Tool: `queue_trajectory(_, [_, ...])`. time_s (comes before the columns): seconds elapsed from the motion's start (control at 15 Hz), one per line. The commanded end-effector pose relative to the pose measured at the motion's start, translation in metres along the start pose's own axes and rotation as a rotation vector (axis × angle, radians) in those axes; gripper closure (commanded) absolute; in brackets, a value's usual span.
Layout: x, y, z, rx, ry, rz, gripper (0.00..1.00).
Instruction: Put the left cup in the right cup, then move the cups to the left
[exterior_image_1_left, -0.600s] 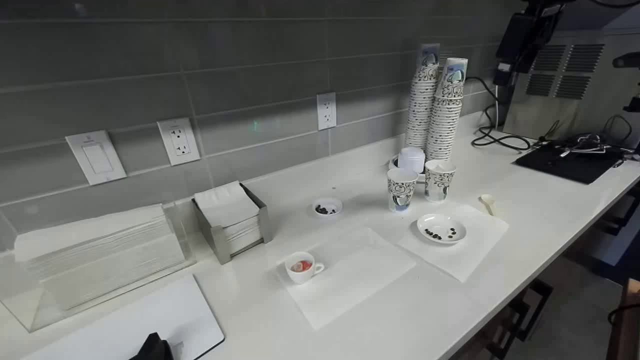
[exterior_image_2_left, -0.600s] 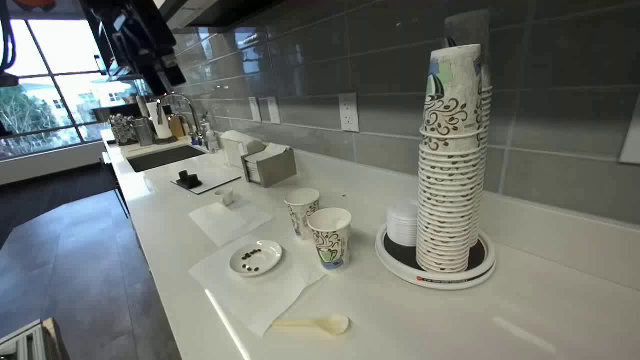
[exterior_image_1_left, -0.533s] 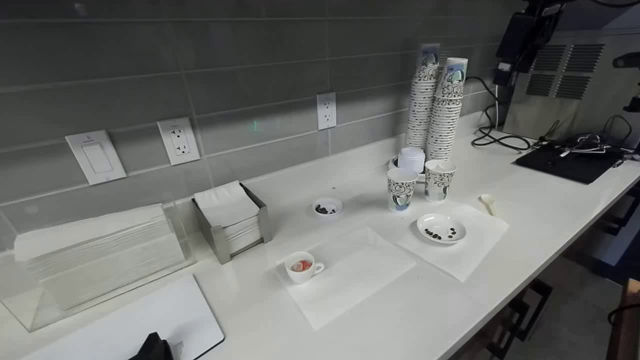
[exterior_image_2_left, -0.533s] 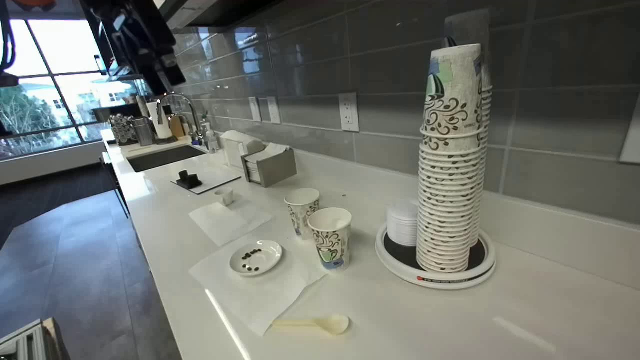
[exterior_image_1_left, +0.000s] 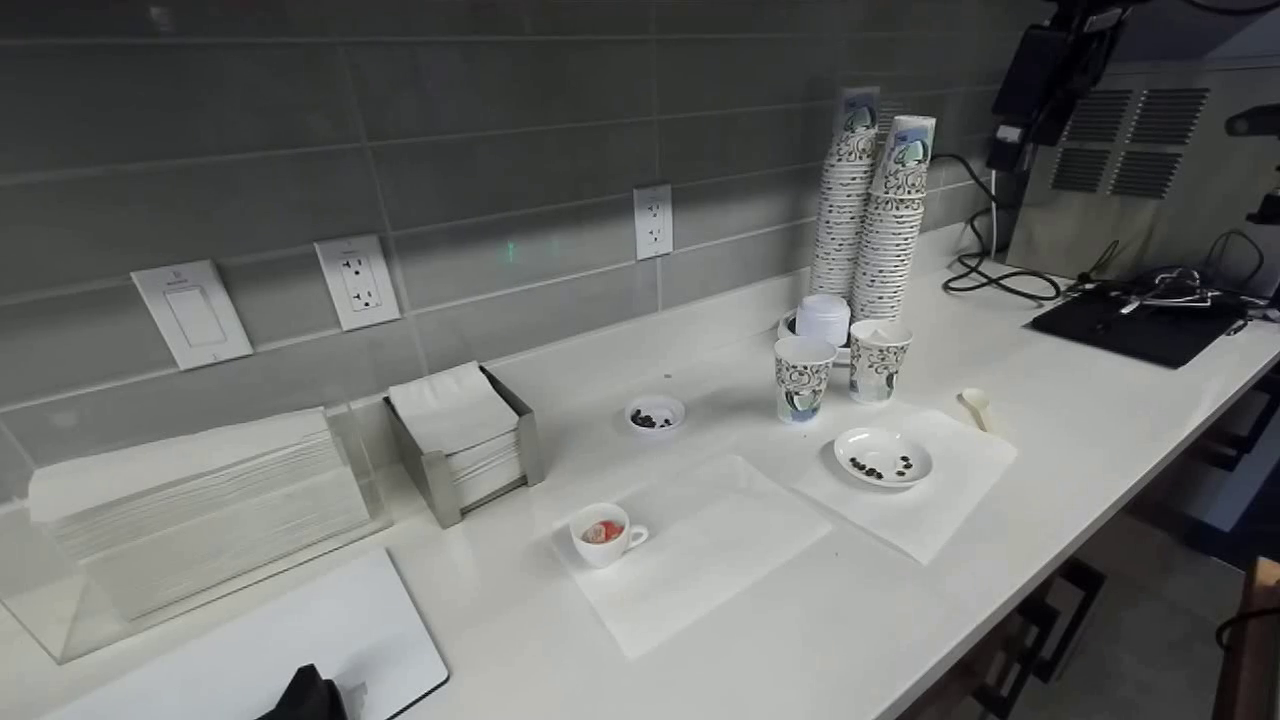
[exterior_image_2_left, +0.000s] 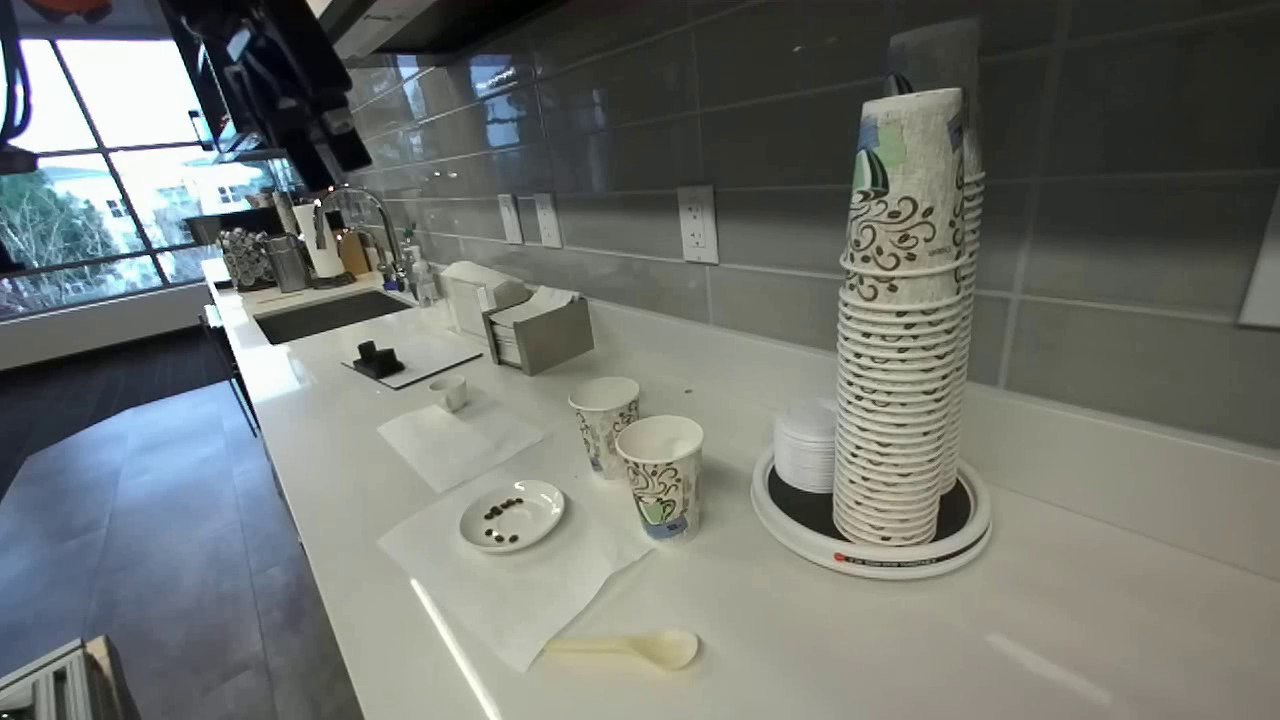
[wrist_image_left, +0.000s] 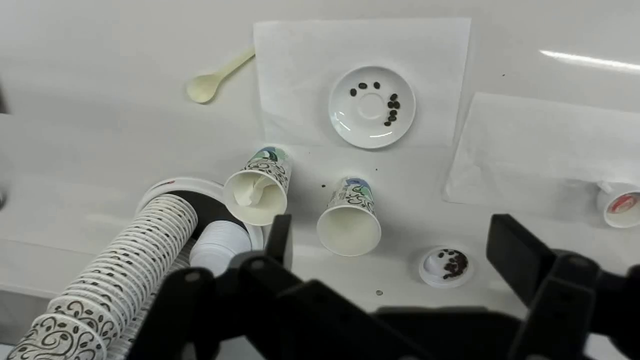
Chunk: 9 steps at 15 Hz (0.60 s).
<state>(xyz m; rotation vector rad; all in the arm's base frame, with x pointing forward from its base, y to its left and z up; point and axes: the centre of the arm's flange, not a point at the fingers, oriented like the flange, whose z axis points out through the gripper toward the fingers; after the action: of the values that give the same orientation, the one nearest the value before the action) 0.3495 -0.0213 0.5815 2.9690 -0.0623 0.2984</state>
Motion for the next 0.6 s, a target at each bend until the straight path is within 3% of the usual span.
queue_trajectory(0.0, [0.0, 0.0, 0.0, 0.0, 0.0, 0.0, 0.0])
queue_trajectory(0.27, [0.01, -0.004, 0.003, 0.009, -0.006, 0.002, 0.0])
queue_trajectory(0.53, [0.049, -0.047, 0.035, 0.02, -0.046, -0.118, 0.0])
